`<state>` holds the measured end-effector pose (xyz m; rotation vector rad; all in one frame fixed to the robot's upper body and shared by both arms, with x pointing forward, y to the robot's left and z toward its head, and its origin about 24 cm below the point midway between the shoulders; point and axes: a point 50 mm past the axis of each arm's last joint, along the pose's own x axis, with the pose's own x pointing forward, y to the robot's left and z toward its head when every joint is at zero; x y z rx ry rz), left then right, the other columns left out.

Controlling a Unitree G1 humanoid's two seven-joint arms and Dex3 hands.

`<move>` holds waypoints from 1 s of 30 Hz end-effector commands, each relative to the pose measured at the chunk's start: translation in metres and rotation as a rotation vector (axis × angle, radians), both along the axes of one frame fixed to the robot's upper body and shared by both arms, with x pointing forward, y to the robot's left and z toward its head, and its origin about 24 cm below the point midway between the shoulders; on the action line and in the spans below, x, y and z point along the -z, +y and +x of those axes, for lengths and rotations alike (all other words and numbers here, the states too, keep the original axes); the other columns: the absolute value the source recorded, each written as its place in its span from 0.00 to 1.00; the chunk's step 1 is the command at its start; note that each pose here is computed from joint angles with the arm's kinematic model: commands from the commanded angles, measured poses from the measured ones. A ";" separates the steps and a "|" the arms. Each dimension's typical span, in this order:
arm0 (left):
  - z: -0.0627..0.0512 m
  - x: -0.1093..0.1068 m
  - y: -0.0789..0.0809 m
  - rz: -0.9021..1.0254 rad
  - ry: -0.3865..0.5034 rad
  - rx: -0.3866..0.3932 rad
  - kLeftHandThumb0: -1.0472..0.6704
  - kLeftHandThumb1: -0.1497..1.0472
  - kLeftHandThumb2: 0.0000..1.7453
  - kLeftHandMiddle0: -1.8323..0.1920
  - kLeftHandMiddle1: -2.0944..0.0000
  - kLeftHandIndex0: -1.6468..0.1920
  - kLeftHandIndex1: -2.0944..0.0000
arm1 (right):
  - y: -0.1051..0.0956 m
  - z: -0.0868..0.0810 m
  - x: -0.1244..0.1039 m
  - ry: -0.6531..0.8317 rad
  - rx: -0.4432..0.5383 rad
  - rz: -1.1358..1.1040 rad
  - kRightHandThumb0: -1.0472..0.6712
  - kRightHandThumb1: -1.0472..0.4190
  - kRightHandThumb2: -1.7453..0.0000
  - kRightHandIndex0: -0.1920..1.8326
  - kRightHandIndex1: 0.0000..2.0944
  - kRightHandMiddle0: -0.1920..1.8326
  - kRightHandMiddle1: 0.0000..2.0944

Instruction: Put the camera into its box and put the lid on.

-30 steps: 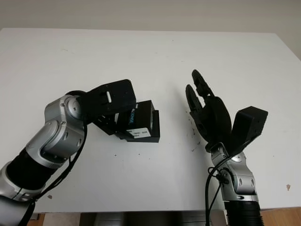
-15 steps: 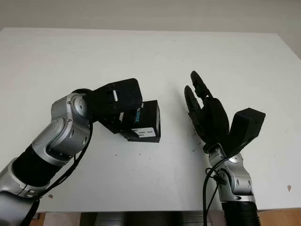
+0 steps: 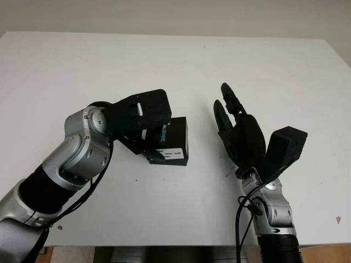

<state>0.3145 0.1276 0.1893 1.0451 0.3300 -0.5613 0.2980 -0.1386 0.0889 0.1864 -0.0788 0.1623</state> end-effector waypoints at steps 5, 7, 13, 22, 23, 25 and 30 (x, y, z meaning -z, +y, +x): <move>-0.003 -0.006 -0.011 0.003 -0.021 0.064 0.42 1.00 0.23 0.82 0.11 0.75 0.13 | 0.000 -0.001 0.002 -0.006 0.002 -0.002 0.28 0.00 0.79 0.09 0.02 0.11 0.03; -0.003 -0.006 -0.011 -0.003 -0.019 0.068 0.43 1.00 0.23 0.82 0.17 0.77 0.09 | 0.000 -0.001 0.002 -0.005 0.001 0.003 0.29 0.00 0.79 0.09 0.02 0.11 0.02; -0.006 -0.008 -0.014 0.008 -0.022 0.079 0.42 1.00 0.22 0.84 0.26 0.80 0.05 | 0.000 -0.001 0.003 -0.001 0.010 -0.002 0.28 0.00 0.79 0.10 0.03 0.12 0.03; -0.013 -0.017 -0.024 0.051 0.007 0.133 0.30 1.00 0.20 0.96 0.18 0.98 0.24 | 0.004 0.000 0.004 0.009 0.002 0.012 0.28 0.00 0.79 0.10 0.03 0.12 0.03; -0.014 -0.018 -0.025 0.056 0.008 0.141 0.30 1.00 0.20 0.98 0.28 0.99 0.41 | 0.004 0.000 0.004 0.009 0.002 0.011 0.28 0.00 0.79 0.10 0.03 0.12 0.03; -0.016 -0.019 -0.026 0.076 0.015 0.170 0.28 1.00 0.22 1.00 0.54 1.00 0.68 | 0.004 0.000 0.005 0.011 0.001 0.017 0.28 0.00 0.79 0.10 0.03 0.12 0.03; -0.020 -0.021 -0.026 0.133 0.020 0.206 0.24 1.00 0.23 1.00 0.93 1.00 0.95 | 0.005 -0.001 0.006 0.016 -0.003 0.027 0.28 0.00 0.79 0.10 0.02 0.11 0.03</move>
